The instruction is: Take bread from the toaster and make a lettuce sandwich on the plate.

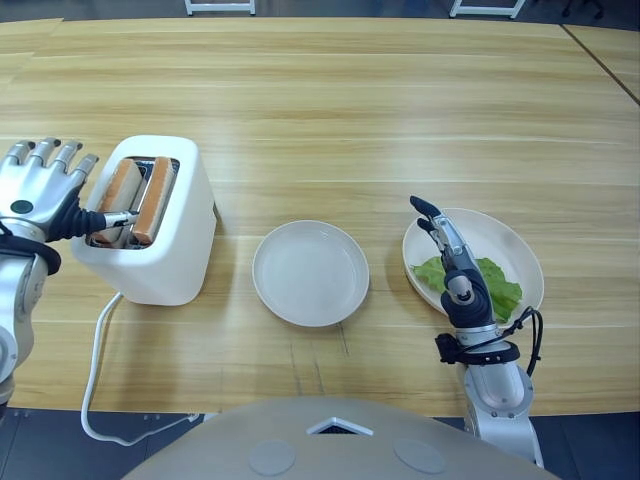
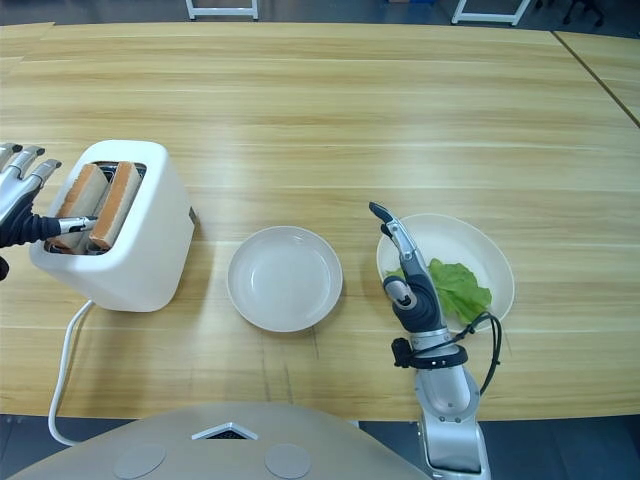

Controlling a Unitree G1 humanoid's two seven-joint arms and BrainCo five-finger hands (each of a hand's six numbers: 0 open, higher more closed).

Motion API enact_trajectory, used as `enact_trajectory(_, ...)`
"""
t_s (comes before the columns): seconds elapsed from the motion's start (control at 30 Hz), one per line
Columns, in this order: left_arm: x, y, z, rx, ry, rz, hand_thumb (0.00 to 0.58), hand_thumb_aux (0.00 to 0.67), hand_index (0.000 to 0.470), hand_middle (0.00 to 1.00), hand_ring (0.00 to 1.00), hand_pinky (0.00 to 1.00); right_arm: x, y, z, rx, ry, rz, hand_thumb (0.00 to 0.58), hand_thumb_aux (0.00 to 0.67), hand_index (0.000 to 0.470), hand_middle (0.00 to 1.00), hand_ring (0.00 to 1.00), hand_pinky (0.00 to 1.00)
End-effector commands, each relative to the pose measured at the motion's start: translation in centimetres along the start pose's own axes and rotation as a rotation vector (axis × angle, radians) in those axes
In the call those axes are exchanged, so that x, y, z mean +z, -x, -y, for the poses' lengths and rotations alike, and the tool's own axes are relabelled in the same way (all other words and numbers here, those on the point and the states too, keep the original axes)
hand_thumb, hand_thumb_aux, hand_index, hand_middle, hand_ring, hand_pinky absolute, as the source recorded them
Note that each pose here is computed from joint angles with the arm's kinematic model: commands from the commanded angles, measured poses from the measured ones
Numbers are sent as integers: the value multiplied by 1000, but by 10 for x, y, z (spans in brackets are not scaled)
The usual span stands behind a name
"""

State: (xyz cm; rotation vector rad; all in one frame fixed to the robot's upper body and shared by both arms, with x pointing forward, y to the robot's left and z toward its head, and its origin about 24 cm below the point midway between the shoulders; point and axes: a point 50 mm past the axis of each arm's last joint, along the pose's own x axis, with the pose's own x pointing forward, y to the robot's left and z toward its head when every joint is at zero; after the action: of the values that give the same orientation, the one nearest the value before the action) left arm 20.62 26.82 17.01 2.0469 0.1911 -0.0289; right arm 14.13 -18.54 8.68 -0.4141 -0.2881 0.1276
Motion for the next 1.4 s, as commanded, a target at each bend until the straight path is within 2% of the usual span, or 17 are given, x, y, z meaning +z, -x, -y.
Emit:
enact_trajectory(0.03,5,4,19,-86,114,13,0,0,0,0,0,0,0,1,1,-6,-7,-12,0,0,0,0,0,0)
enact_trajectory(0.07,6,5,19,-81,148,13,156,97,68,0,0,0,0,1,1,-6,-8,-12,0,0,0,0,0,0)
enact_trajectory(0.1,7,6,17,-62,201,10,456,360,253,0,0,0,0,2,1,-5,-9,-13,0,0,0,0,0,0)
enact_trajectory(0.17,7,7,12,-14,308,0,543,502,352,0,0,0,-1,2,0,-6,-10,-15,0,0,0,0,0,0)
enact_trajectory(0.2,6,7,8,23,347,-10,580,670,470,0,0,0,-1,2,0,-7,-10,-16,0,0,0,0,0,0)
enact_trajectory(0.47,-9,13,-23,289,644,-80,580,670,470,12,12,12,-3,2,2,-12,-5,-17,0,0,0,0,0,0)
enact_trajectory(0.53,-16,15,-27,335,679,-113,580,670,470,318,318,318,-3,2,4,-14,4,-16,0,0,0,0,0,0)
enact_trajectory(0.57,-19,16,-28,353,690,-126,580,670,470,369,369,369,-3,1,6,-14,16,-12,0,0,0,0,0,0)
enact_trajectory(0.6,-23,17,-30,382,701,-141,580,670,470,612,612,612,-3,0,9,-14,35,-5,0,0,0,0,0,0)
enact_trajectory(0.63,-27,19,-32,404,714,-149,580,670,470,1000,1000,1000,-2,-1,12,-15,57,5,0,0,0,0,0,0)
enact_trajectory(0.8,-44,26,-58,596,773,-140,580,670,470,1000,1000,1000,-4,-14,54,-20,368,30,0,0,0,0,0,0)
enact_trajectory(1.0,-57,42,-90,780,807,-92,580,670,470,1000,1000,1000,-38,-20,108,120,969,-128,0,0,0,0,0,0)
enact_trajectory(1.17,-60,41,-108,803,896,11,580,670,470,1000,1000,1000,-63,-18,142,194,1297,-197,0,0,0,0,0,0)
enact_trajectory(1.23,-48,37,-116,778,978,123,580,670,470,1000,1000,1000,-75,-12,148,255,1373,-219,0,0,0,0,0,0)
enact_trajectory(1.3,-24,30,-122,701,1105,281,580,670,470,1000,1000,1000,-87,-4,152,309,1411,-234,0,0,0,0,0,0)
enact_trajectory(1.37,20,21,-120,552,1230,465,580,670,470,1000,1000,1000,-100,6,154,354,1416,-256,0,0,0,0,0,0)
enact_trajectory(1.4,48,17,-116,455,1284,553,580,670,470,1000,1000,1000,-105,11,154,376,1413,-263,45,26,18,0,0,0)
